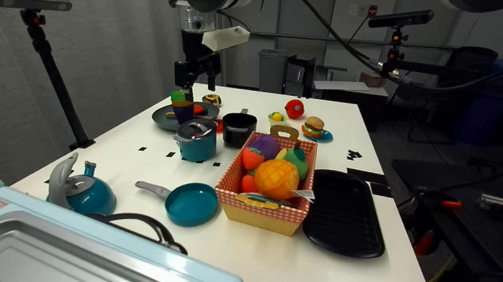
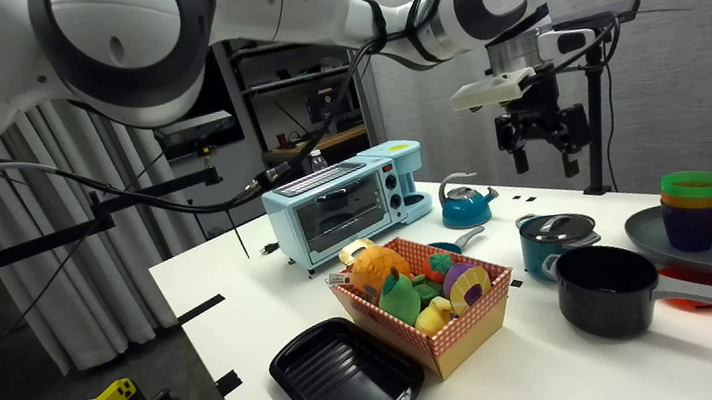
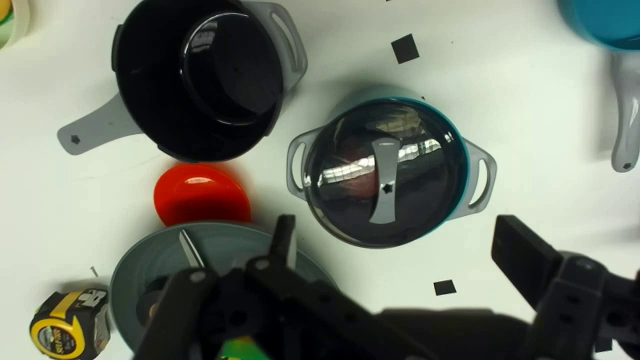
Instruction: Pick up the lid from the black pot and put it on the blue pot.
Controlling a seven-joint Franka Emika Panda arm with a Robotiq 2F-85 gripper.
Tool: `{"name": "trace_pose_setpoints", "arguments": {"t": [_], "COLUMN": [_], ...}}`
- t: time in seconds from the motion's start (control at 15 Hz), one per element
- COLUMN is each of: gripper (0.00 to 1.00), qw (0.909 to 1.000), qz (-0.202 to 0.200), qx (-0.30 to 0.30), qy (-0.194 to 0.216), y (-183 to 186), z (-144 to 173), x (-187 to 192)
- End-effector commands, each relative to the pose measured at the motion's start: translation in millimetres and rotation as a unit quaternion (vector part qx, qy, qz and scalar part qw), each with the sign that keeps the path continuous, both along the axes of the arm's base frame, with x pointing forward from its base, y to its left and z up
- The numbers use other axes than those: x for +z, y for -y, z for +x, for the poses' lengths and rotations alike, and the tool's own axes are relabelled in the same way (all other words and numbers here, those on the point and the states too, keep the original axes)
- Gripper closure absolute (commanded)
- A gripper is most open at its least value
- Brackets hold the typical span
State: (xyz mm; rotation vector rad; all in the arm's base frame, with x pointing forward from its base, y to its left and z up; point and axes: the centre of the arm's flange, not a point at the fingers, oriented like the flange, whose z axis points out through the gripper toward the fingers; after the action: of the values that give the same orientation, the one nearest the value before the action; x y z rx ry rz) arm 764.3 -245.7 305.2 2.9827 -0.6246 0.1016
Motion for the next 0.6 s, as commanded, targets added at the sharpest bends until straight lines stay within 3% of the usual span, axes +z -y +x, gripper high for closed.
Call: {"name": "trace_pose_setpoints", "arguments": {"t": [0.0, 0.27, 0.53], "gripper": [0.00, 0.00, 0.00], "qw": [0.9994, 0.9976, 0.9944], "qz": [0.022, 0.025, 0.029], "qx": [0.022, 0.058, 0.096], "qy": [-0.018, -0.029, -0.034], "y": [-15.9, -24.7, 12.0], "z": [-68.5, -92.1, -114.8], "x": [22.1, 33.3, 87.9]}}
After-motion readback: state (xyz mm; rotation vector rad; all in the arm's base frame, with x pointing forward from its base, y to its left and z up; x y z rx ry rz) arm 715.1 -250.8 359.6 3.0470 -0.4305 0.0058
